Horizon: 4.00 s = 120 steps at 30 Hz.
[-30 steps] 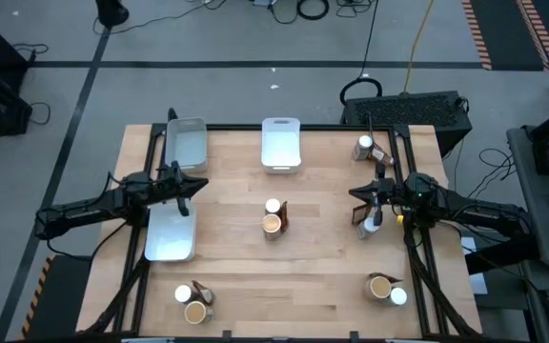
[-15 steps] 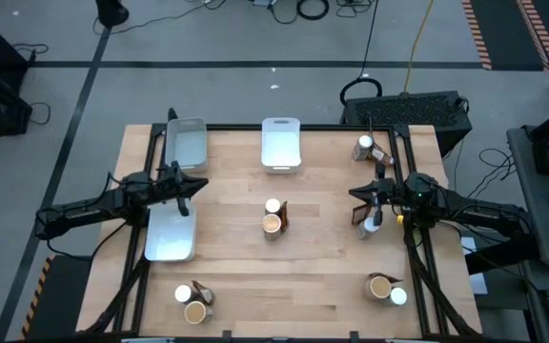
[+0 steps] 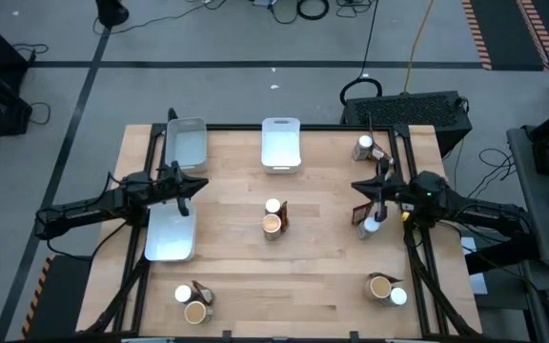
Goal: Sort spices by type
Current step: Put the brown seasoning pack into the top white bin
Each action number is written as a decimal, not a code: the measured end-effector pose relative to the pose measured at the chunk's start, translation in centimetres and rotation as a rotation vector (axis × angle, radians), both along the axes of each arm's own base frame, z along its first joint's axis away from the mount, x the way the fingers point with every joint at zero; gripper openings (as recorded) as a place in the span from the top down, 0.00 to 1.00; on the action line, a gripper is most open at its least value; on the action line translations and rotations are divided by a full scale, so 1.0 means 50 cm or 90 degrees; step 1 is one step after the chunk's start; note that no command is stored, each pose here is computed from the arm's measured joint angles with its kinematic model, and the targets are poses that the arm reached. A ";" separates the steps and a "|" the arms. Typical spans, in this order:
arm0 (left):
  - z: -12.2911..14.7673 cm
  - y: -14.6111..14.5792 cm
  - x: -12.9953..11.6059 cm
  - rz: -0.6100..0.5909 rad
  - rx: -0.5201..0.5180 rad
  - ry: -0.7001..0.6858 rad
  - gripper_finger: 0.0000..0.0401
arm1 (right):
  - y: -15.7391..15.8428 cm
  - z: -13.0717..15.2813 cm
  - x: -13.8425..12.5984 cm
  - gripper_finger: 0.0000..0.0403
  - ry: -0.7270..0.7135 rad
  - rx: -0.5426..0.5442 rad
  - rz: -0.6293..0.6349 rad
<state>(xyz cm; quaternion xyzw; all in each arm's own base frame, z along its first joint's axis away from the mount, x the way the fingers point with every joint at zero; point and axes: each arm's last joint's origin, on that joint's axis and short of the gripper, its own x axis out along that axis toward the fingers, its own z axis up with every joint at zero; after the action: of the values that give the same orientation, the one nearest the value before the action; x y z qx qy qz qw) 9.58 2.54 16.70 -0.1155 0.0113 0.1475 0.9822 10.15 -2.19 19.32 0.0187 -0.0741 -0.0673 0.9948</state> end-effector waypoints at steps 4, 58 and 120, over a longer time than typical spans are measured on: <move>0.000 0.000 0.000 0.000 0.000 0.000 0.94 | 0.001 0.029 0.003 1.00 -0.050 -0.009 0.013; 0.340 0.009 0.050 -0.046 -0.166 -0.142 0.94 | -0.115 0.380 0.196 1.00 0.356 0.214 -0.109; 0.389 0.068 0.092 0.093 -0.216 0.253 0.53 | -0.489 0.105 0.128 0.47 0.811 0.646 -0.619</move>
<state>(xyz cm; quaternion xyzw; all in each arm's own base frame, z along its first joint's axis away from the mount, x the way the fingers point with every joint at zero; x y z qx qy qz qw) 14.19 5.94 36.15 -0.2479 0.2204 0.2339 0.9139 16.56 -26.62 24.58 0.3756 0.5208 -0.4961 0.5844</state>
